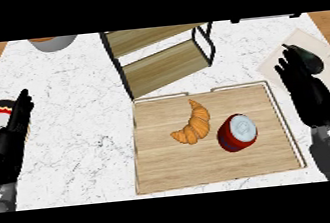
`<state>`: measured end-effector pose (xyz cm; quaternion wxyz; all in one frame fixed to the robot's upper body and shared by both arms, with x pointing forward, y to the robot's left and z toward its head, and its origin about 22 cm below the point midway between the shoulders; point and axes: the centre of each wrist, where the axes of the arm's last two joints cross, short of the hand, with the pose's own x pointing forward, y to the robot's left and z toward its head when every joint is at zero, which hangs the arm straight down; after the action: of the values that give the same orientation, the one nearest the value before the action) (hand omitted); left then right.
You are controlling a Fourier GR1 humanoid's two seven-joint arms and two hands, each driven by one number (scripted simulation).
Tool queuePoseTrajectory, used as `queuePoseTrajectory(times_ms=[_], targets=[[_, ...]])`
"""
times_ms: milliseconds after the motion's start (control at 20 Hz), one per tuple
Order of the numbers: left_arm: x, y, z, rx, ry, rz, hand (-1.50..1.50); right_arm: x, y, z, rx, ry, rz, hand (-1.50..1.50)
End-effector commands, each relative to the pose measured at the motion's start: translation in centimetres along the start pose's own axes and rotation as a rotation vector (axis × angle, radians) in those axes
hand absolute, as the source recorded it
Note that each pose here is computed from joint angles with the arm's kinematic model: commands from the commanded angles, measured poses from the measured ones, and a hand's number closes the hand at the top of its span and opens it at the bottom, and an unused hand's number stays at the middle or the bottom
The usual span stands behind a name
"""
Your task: Pick the croissant from the tray and place it in the tiered shelf
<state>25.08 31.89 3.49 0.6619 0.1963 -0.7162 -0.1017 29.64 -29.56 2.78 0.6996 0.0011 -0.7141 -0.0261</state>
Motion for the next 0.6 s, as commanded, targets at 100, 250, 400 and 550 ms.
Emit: queuePoseTrajectory(times_ms=[100, 250, 400, 550], targets=[[2.1, -0.4, -0.4, 0.035, -0.004, 0.117, 0.0, 2.1, 9.2, -1.0, -0.006, -0.075, 0.045, 1.5], [3.7, -3.1, -1.3, 0.062, -0.013, 0.244, 0.0, 6.3, 14.4, -3.8, 0.005, -0.124, 0.103, 1.5], [3.7, -3.5, -0.3, 0.029, 0.041, 0.291, 0.0, 1.1, 12.7, -3.0, -0.346, 0.013, -0.018, -1.5], [2.6, -3.2, -0.2, 0.039, 0.062, 0.283, 0.0, 3.2, 15.7, -2.3, -0.22, -0.113, -0.033, -1.5]])
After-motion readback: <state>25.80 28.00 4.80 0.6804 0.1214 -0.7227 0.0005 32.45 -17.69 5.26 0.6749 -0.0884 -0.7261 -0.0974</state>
